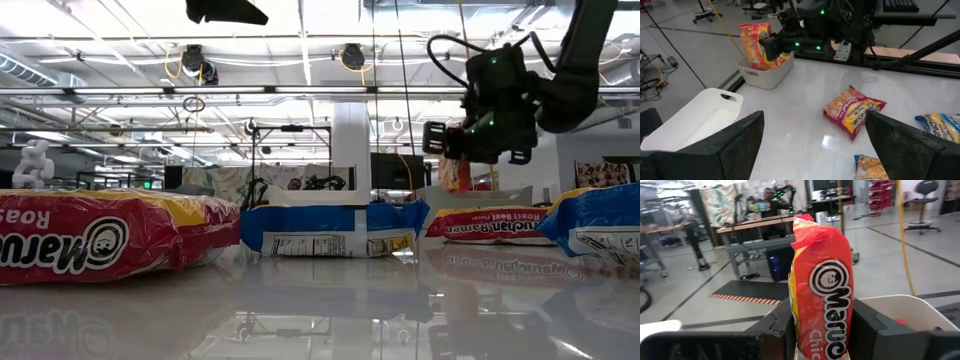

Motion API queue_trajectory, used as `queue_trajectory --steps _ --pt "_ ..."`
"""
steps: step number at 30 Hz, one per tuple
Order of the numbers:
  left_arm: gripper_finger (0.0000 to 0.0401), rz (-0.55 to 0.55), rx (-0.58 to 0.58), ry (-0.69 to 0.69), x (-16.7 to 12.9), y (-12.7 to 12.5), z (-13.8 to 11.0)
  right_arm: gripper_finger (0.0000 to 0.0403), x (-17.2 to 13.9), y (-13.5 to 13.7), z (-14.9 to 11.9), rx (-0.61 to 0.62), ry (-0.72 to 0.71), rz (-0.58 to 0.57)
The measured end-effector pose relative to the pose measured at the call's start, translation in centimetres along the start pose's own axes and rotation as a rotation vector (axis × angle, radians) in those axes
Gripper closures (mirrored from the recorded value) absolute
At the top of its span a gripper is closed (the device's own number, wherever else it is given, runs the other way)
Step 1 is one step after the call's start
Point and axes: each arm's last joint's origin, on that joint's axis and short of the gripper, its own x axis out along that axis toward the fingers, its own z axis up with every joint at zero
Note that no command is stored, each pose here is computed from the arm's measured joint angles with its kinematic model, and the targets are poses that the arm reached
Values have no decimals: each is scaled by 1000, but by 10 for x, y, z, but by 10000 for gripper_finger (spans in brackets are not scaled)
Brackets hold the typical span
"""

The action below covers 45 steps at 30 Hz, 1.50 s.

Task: Sort Maruchan noodles
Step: Put the orange noodle pack into the gray bin, then adjust the gray bin on the table

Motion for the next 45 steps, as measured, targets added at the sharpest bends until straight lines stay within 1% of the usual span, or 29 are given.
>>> queue_trajectory --steps 5,10,16,22,27,30,34,38,41,42,45 --pt "50 -1 2 2 0 0 0 289 1 2 -5 14 -6 4" --pt "50 -1 1 2 0 0 0 289 3 1 -17 -21 9 -22" --pt "50 -2 -3 3 0 0 0 285 4 0 -26 -3 15 -31" --pt "50 -2 -2 3 0 0 0 260 4 1 -25 10 8 -24" --pt "50 0 5 12 0 0 -1 231 0 4 -26 -23 10 -6" --pt "50 2 7 22 0 0 -2 218 -3 5 -24 -11 7 6" --pt "50 6 8 40 0 1 -4 208 -12 10 -18 4 4 58" --pt "50 10 9 57 0 1 -6 207 -31 20 -14 10 18 191" --pt "50 10 6 59 0 1 -7 210 -46 25 -15 10 30 258" --pt "50 11 1 59 0 1 -7 212 -50 26 -16 6 33 272" --pt "50 11 -9 59 0 1 -7 220 -60 27 -18 -21 32 259"
